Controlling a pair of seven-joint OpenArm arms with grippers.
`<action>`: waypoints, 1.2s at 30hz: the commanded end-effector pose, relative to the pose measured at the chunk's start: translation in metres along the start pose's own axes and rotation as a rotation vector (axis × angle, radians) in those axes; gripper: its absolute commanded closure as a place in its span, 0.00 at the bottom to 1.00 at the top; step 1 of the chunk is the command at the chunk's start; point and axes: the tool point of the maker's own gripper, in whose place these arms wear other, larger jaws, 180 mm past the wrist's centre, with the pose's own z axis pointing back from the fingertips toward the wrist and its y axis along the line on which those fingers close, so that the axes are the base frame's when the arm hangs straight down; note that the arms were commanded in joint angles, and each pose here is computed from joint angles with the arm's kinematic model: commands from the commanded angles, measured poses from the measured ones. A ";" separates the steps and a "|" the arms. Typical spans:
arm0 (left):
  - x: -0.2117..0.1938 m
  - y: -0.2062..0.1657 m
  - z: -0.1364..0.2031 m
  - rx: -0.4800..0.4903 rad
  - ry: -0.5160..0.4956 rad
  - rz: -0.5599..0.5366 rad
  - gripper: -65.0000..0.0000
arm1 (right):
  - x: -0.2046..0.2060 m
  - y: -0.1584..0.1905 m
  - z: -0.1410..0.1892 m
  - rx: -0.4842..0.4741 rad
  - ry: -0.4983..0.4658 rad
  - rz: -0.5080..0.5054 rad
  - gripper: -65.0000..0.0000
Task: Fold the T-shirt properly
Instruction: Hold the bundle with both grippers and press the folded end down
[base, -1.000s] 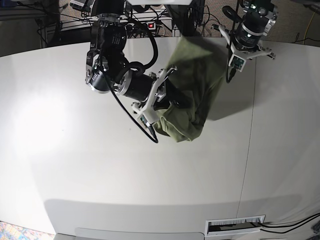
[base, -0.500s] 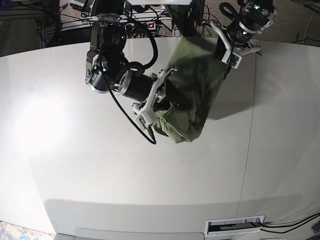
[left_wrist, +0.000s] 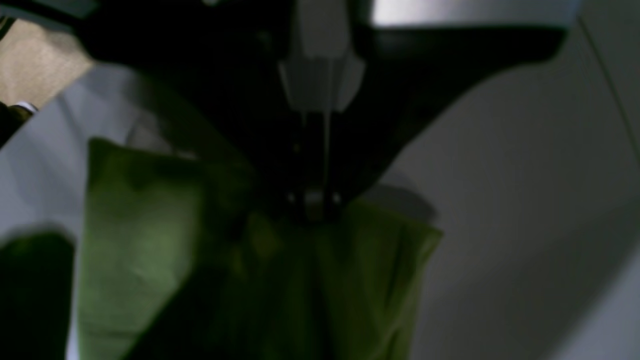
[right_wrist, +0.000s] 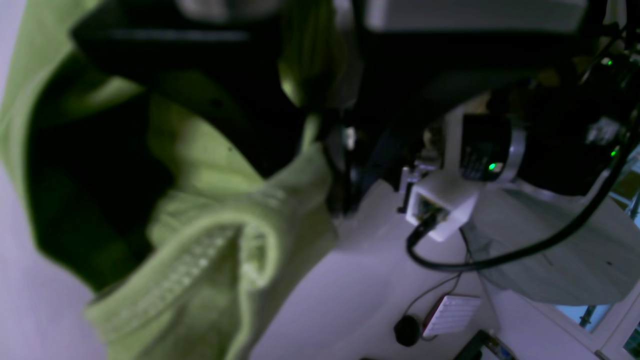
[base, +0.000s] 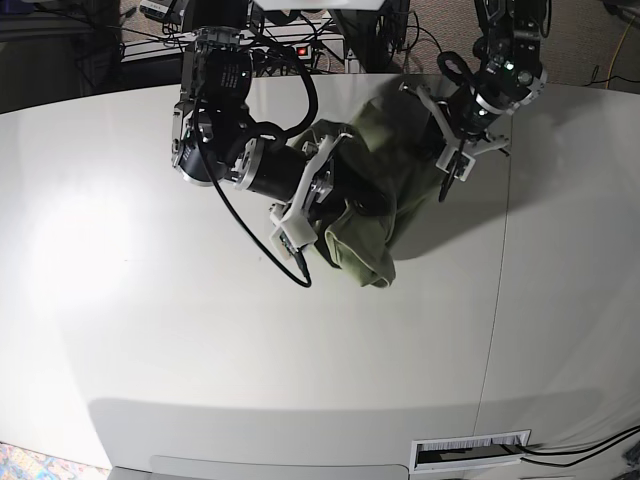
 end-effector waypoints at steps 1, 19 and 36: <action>0.010 -0.001 0.001 -0.010 -0.041 0.004 1.00 | 0.017 0.007 0.000 0.029 -0.061 0.017 1.00; 0.008 -0.004 0.002 -0.026 -0.042 0.029 1.00 | -0.002 0.053 -0.022 0.176 0.027 0.042 0.84; -0.008 0.055 0.016 0.302 0.111 -0.169 1.00 | 0.028 0.054 -0.001 0.270 -0.108 -0.037 0.79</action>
